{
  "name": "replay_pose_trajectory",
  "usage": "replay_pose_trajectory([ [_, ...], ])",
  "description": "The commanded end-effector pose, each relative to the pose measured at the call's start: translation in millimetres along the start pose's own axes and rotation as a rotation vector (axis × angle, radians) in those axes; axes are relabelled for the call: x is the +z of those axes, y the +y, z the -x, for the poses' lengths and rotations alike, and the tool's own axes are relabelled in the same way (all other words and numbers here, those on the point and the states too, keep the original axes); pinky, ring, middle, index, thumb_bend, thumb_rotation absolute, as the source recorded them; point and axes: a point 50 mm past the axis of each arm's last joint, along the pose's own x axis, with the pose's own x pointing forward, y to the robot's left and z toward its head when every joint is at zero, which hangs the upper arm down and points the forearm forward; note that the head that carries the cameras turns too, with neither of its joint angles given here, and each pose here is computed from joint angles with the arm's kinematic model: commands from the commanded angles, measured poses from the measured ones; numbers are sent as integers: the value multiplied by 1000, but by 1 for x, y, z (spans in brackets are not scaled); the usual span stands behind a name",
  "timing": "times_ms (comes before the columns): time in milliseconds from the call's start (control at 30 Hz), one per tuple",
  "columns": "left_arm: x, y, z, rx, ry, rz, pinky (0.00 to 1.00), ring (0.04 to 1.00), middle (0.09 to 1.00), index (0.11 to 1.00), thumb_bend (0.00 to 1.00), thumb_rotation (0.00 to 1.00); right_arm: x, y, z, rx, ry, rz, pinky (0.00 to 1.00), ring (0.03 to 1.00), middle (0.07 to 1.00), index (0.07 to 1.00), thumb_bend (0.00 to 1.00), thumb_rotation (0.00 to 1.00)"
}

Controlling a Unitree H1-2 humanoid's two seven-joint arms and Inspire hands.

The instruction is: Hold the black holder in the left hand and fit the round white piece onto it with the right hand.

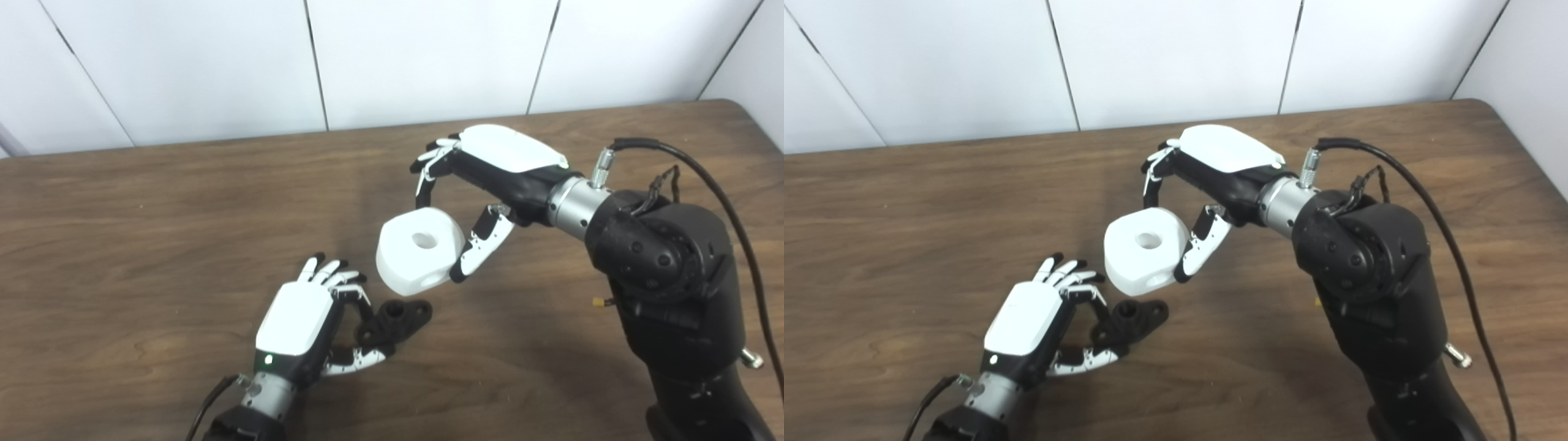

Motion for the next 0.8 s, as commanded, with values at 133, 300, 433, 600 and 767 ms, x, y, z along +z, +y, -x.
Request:
replay_pose_trajectory([
  [133, 8, -2, -2, -24, -16, -12, 1000, 906, 798, 486, 522, 51, 8, -2, -2, -15, -32, 14, 1000, 949, 847, 481, 525, 138],
  [300, 9, -3, -3, -22, -16, -12, 1000, 905, 799, 486, 522, 50, 10, 0, -3, -5, -45, 11, 1000, 949, 848, 480, 525, 138],
  [433, 9, -4, -3, -21, -15, -14, 1000, 906, 800, 486, 522, 51, 9, 1, -4, 14, -44, 0, 1000, 954, 854, 481, 525, 137],
  [600, 9, -4, -4, -17, -15, -12, 994, 904, 801, 486, 522, 50, 8, 3, -5, 27, -40, -5, 1000, 961, 858, 481, 525, 136],
  [767, 9, -4, -4, -16, -14, -11, 997, 904, 802, 486, 522, 50, 7, 5, -6, 29, -39, -8, 1000, 959, 856, 481, 525, 136],
])
